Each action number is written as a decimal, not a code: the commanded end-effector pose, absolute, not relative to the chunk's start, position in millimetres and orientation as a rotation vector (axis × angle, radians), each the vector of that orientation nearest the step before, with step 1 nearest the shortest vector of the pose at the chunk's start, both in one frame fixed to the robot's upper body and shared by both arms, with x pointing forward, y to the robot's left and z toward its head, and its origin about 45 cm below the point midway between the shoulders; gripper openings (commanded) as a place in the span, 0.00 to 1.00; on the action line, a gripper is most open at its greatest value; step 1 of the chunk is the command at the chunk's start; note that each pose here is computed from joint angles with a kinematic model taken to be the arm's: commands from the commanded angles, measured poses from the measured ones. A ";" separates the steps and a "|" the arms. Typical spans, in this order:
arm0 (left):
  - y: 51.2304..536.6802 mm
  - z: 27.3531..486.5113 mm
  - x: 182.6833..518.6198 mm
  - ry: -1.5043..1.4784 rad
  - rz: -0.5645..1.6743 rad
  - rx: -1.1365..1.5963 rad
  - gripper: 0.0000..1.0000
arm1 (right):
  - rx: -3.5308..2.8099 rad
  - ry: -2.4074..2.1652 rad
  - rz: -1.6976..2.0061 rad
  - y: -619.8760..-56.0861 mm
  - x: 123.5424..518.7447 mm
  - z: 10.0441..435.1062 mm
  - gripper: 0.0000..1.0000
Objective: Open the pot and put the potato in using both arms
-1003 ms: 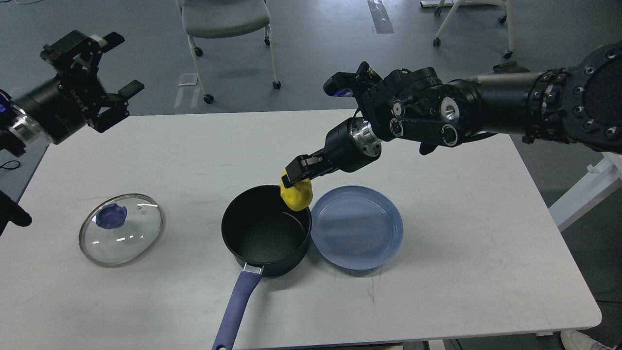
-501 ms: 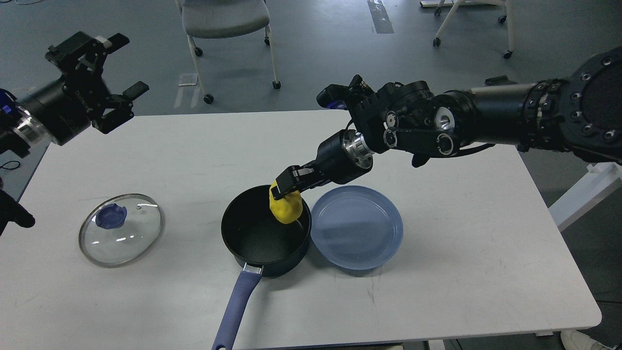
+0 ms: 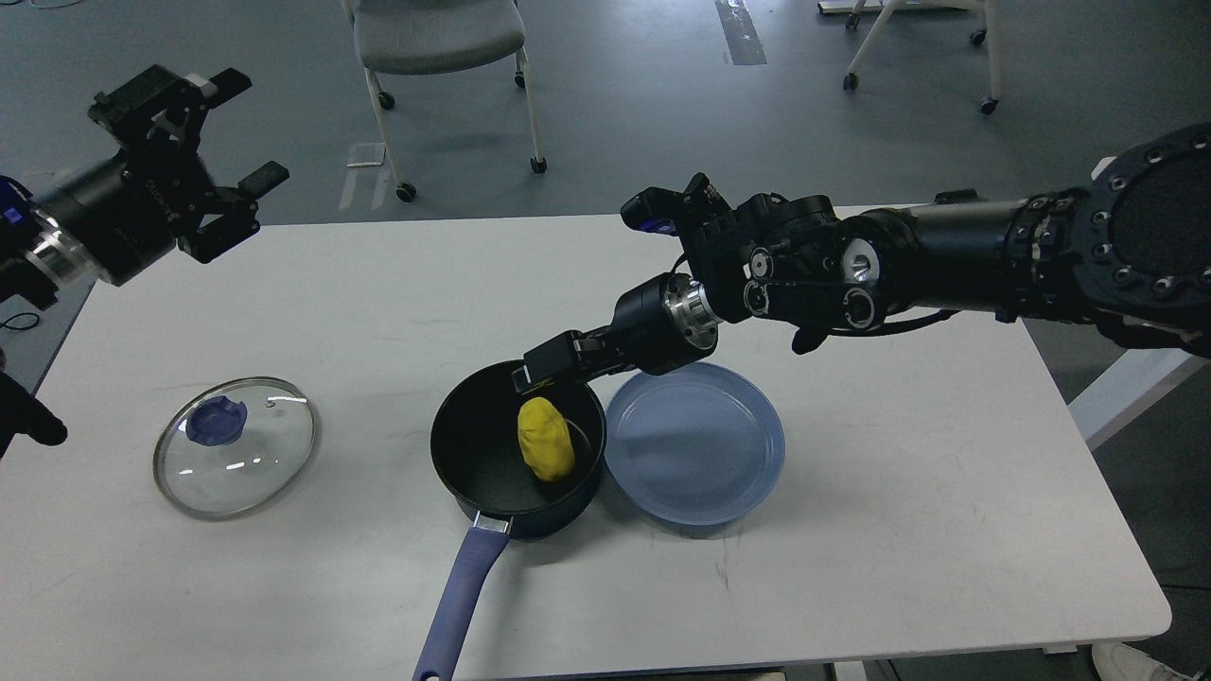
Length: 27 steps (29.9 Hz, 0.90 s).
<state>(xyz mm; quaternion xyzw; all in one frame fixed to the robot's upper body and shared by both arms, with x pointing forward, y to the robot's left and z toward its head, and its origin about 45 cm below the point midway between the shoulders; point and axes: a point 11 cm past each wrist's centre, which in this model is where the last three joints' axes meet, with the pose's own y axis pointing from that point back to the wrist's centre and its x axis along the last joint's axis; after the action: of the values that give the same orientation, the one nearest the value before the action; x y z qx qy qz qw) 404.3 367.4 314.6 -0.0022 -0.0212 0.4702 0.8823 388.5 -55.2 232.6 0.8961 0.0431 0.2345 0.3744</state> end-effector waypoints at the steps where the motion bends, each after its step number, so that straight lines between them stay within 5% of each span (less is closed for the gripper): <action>1: 367.7 314.6 404.2 -0.044 0.979 -0.004 0.98 | 2.300 0.108 0.601 -53.9 388.7 233.8 0.92; 17: 370.9 302.0 398.8 -0.017 0.986 0.010 0.98 | 2.507 -0.166 0.655 -28.4 427.8 291.0 0.93; 27: 365.4 289.2 395.8 0.014 0.978 0.011 0.98 | 2.696 -0.901 0.173 -173.0 465.3 261.2 0.93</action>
<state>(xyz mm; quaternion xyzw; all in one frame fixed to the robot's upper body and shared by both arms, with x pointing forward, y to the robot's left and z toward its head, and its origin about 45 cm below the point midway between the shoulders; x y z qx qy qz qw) 396.2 367.4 292.0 0.0058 0.0035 0.4710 0.8821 461.8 -135.8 275.2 0.9439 -0.2489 0.1145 0.1847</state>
